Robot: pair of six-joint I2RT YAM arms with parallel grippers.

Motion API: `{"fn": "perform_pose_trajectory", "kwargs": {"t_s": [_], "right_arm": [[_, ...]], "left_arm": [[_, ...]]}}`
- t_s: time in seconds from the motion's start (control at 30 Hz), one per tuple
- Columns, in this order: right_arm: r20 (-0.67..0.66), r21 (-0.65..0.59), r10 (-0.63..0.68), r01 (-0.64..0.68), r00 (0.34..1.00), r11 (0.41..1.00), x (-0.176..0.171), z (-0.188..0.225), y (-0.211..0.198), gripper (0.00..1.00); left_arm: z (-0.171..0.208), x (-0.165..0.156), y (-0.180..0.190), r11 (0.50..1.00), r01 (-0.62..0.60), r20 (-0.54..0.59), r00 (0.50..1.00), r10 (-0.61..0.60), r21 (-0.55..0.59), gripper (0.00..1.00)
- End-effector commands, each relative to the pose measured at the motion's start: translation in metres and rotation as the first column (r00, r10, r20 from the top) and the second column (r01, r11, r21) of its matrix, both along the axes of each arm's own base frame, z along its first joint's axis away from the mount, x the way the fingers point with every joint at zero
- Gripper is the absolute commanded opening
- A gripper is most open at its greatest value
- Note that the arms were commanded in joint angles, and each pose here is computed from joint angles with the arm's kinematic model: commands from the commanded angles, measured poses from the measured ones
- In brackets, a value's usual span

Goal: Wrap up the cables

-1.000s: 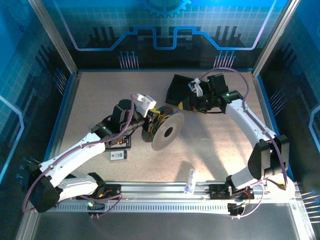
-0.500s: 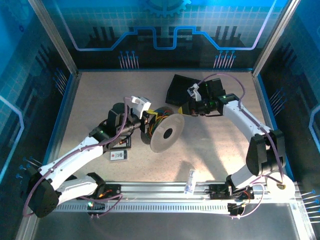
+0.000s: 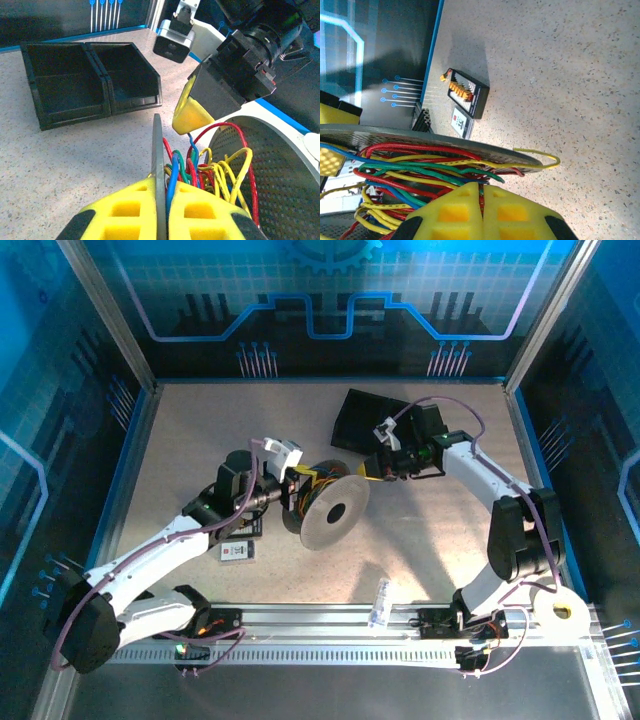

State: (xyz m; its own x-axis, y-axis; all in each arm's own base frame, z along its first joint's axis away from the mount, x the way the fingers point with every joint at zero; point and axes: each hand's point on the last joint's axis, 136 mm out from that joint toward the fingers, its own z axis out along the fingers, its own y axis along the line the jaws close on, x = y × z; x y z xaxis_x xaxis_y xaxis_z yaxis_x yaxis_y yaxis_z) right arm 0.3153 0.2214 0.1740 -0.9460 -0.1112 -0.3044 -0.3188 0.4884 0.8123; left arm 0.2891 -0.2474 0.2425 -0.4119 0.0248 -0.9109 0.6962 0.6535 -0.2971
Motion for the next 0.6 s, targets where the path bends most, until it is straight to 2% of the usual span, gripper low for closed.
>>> {"fn": "perform_pose_trajectory", "kwargs": {"t_s": [0.0,0.23,0.4,0.57], "right_arm": [[0.010,-0.055,0.017,-0.016,1.000,0.998,-0.004,-0.010,-0.012,0.00],[0.076,0.050,0.132,-0.136,0.988,0.989,-0.032,0.005,0.014,0.00],[0.130,0.146,0.154,-0.173,0.979,0.974,-0.039,0.022,0.022,0.00],[0.195,0.189,0.180,-0.217,0.964,0.958,-0.049,0.040,0.029,0.00]], "left_arm": [[0.108,-0.001,0.003,0.980,0.083,0.280,0.960,-0.029,-0.183,0.00],[0.139,0.020,0.024,0.925,0.190,0.197,0.972,-0.129,-0.330,0.00],[0.158,0.032,0.034,0.877,0.261,0.167,0.963,-0.210,-0.404,0.00],[0.160,0.035,0.041,0.877,0.245,0.176,0.966,-0.188,-0.412,0.00]]}}
